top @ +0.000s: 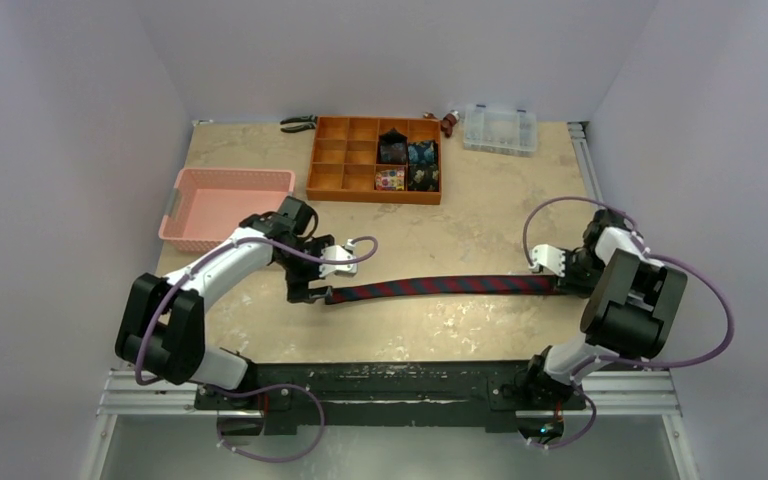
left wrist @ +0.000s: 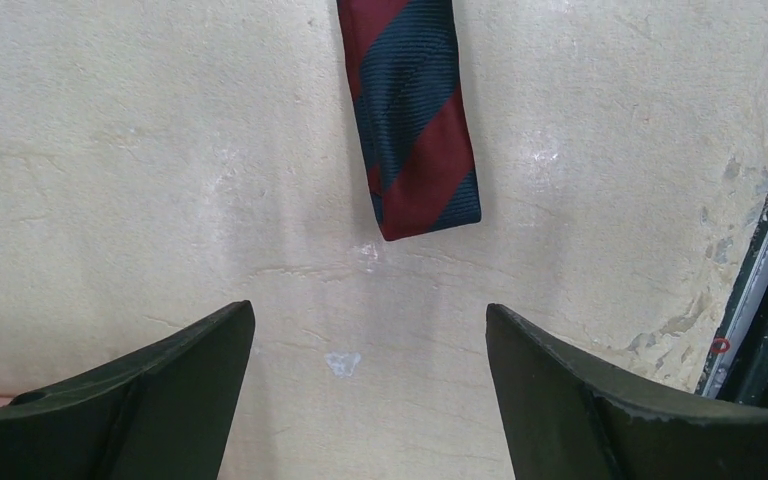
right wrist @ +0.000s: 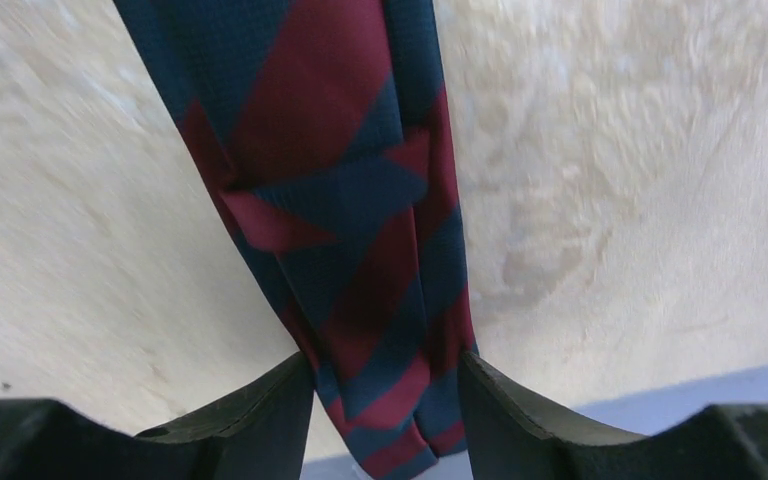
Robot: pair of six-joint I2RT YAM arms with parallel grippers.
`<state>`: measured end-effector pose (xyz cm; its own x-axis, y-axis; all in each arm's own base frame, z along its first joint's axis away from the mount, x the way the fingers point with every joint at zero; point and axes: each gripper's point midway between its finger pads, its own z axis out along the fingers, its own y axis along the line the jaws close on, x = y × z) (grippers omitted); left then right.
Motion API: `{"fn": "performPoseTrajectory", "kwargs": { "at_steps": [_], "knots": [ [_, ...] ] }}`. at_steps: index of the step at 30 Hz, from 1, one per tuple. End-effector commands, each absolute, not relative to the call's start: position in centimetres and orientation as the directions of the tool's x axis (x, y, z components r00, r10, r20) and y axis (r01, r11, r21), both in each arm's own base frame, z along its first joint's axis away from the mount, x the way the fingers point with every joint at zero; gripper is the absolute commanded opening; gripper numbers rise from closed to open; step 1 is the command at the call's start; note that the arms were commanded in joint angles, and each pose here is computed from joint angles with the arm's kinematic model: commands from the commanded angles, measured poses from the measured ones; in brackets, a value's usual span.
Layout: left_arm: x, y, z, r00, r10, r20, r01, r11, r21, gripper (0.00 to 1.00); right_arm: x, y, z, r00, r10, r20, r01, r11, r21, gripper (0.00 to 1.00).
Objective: Roll the ties
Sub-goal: Flatten out the tie at the center of the board.
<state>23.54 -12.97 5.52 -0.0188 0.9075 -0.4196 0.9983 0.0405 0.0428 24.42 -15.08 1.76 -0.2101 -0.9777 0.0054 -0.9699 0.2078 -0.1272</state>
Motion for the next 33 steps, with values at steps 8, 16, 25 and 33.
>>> {"fn": "performPoseTrajectory", "kwargs": {
  "at_steps": [8, 16, 25, 33],
  "knots": [
    [24.6, -15.6, 8.4, 0.039, 0.84, -0.542, 0.995, 0.017, 0.098, 0.88, 25.1, -18.4, 4.3, -0.184, -0.98, 0.076, -0.973, 0.171, -0.153, 0.59],
    [24.3, -15.5, 8.4, 0.047, 0.843, -0.535, 0.996, 0.004, 0.094, 0.88, 23.6, -11.2, 6.5, -0.121, -0.988, -0.095, -0.983, 0.133, -0.124, 0.78],
    [23.9, -15.7, 8.2, 0.031, 0.834, -0.55, 0.997, 0.014, 0.077, 0.88, 26.6, -3.8, 4.2, -0.115, -0.979, -0.17, -0.985, 0.134, -0.107, 0.74],
    [23.5, -17.2, 8.7, 0.034, 0.801, -0.597, 0.998, 0.0, 0.057, 0.87, 26.1, -3.8, 1.6, -0.073, -0.99, -0.121, -0.996, 0.078, -0.037, 0.56]
  ]
}}
